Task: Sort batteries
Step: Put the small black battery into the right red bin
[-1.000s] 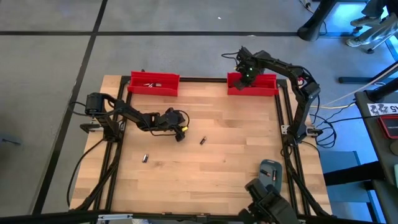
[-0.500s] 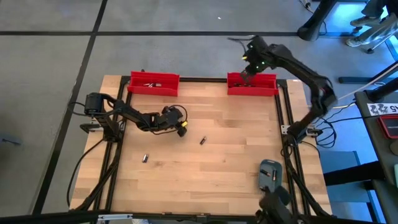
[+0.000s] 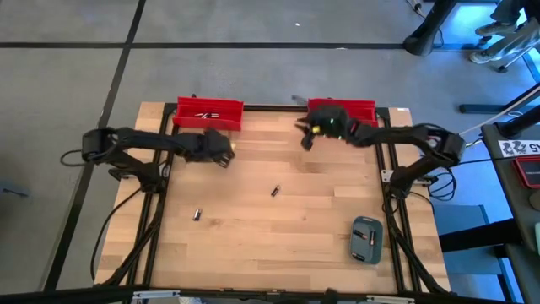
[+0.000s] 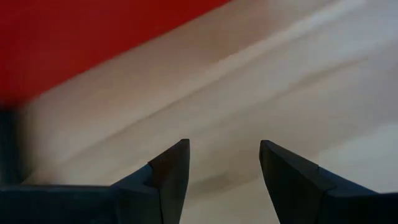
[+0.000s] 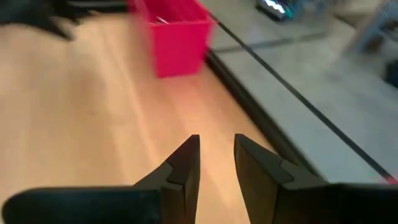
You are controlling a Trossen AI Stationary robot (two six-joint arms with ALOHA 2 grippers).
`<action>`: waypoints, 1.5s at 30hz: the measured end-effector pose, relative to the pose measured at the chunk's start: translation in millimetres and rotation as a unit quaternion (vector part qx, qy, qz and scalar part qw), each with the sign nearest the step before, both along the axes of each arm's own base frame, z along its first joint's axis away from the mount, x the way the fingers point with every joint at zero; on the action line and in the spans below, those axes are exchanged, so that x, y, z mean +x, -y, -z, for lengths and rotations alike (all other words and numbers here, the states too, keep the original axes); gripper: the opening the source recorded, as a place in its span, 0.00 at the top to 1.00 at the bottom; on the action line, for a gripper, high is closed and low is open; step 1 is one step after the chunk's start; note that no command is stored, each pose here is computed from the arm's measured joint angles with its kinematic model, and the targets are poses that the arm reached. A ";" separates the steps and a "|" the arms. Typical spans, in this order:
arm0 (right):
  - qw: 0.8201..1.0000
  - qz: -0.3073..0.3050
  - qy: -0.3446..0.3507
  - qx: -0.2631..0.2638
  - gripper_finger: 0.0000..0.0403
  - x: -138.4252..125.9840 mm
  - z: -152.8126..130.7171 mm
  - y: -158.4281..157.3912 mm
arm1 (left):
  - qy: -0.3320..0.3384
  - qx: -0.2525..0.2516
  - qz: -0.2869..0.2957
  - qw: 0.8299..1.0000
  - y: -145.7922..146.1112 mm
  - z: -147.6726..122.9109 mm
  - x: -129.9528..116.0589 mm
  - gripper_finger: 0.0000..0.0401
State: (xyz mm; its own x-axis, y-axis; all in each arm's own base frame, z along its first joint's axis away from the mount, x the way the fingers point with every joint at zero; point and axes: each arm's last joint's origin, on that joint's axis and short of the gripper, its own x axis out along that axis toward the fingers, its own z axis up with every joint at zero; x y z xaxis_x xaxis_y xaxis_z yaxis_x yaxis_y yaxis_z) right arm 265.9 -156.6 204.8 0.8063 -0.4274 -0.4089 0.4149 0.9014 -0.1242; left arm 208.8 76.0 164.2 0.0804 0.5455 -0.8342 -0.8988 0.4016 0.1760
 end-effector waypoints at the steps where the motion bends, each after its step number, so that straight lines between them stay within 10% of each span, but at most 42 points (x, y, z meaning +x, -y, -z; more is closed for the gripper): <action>1: 1.000 -0.011 0.010 -0.006 0.75 3.8 8.0 -5.4 | -0.022 -0.014 -0.034 0.999 -4.8 -1.4 -9.1 0.54; 7: 0.996 -0.056 0.056 -0.042 0.75 25.5 30.1 -23.8 | -0.082 -0.127 -0.190 0.970 -40.0 6.5 -54.2 0.57; 18: 0.992 -0.067 0.065 -0.081 0.75 32.4 35.3 -24.8 | -0.126 -0.169 -0.240 0.947 -72.6 6.7 -93.2 0.98; 33: 0.993 -0.066 0.066 -0.078 0.75 32.5 35.3 -24.8 | -0.237 -0.184 -0.240 0.923 -81.3 31.5 -96.5 0.99; 45: 0.993 -0.065 0.067 -0.077 0.75 32.6 35.3 -24.7 | -0.232 -0.142 -0.220 0.937 -81.7 17.8 -73.3 1.00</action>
State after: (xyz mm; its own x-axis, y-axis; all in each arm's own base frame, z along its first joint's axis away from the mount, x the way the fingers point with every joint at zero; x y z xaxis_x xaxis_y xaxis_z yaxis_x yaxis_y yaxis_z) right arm 298.5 -131.9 169.5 0.9016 -0.3647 -0.2325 0.3177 0.9232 -0.2161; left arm 135.5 157.8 146.4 -0.5068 0.1915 -0.8405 -0.8419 0.0996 0.5303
